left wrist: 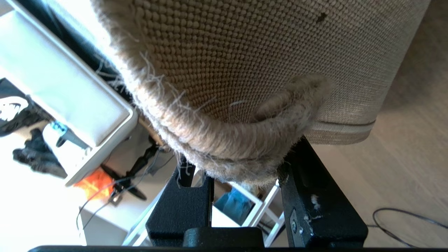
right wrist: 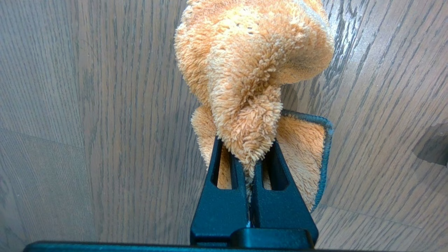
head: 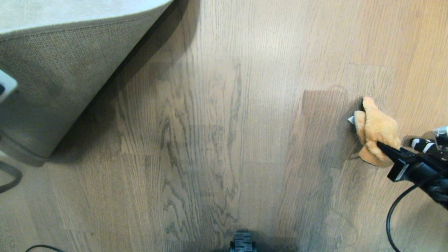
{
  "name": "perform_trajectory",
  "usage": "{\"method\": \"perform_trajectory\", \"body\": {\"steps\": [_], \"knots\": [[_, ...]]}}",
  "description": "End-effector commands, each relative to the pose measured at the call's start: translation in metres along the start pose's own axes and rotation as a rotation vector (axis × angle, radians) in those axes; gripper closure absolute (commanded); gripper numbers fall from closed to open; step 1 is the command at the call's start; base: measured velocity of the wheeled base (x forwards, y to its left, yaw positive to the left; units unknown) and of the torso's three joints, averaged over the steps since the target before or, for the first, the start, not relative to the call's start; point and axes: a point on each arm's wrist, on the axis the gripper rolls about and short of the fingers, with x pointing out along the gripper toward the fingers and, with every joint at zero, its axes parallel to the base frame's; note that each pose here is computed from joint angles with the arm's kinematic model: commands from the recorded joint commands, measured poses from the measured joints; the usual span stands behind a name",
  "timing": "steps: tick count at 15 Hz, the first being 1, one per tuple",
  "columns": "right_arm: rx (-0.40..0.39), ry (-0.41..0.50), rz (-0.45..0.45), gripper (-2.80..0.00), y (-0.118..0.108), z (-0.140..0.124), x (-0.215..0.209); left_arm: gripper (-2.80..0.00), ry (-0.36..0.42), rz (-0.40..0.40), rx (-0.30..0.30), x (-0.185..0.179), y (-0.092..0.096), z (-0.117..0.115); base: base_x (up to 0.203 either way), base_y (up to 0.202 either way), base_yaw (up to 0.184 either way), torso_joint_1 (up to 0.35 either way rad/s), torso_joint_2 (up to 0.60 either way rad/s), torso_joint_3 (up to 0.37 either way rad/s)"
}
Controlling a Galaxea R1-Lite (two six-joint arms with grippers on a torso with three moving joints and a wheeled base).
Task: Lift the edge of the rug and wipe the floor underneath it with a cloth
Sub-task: Pick up the rag
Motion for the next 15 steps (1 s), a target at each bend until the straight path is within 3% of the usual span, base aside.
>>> {"method": "perform_trajectory", "body": {"steps": [1,11,15], "knots": [[-0.014,-0.046,0.002,0.00,0.0004,0.0049,-0.0003,0.00,0.026,0.014,0.003,-0.0002,0.0006,-0.0008,0.000,0.000,0.000,0.000,0.00,0.000],[-0.009,-0.029,0.003,0.00,0.0008,0.0013,-0.0015,0.00,0.058,0.022,-0.015,-0.0001,-0.0022,-0.0008,0.000,0.000,0.000,0.000,0.00,0.000],[-0.008,-0.025,0.001,0.00,0.0005,0.0005,-0.0015,0.00,0.139,0.063,-0.028,-0.0005,-0.0005,-0.0021,0.000,0.000,0.000,0.000,0.00,0.000]]}}
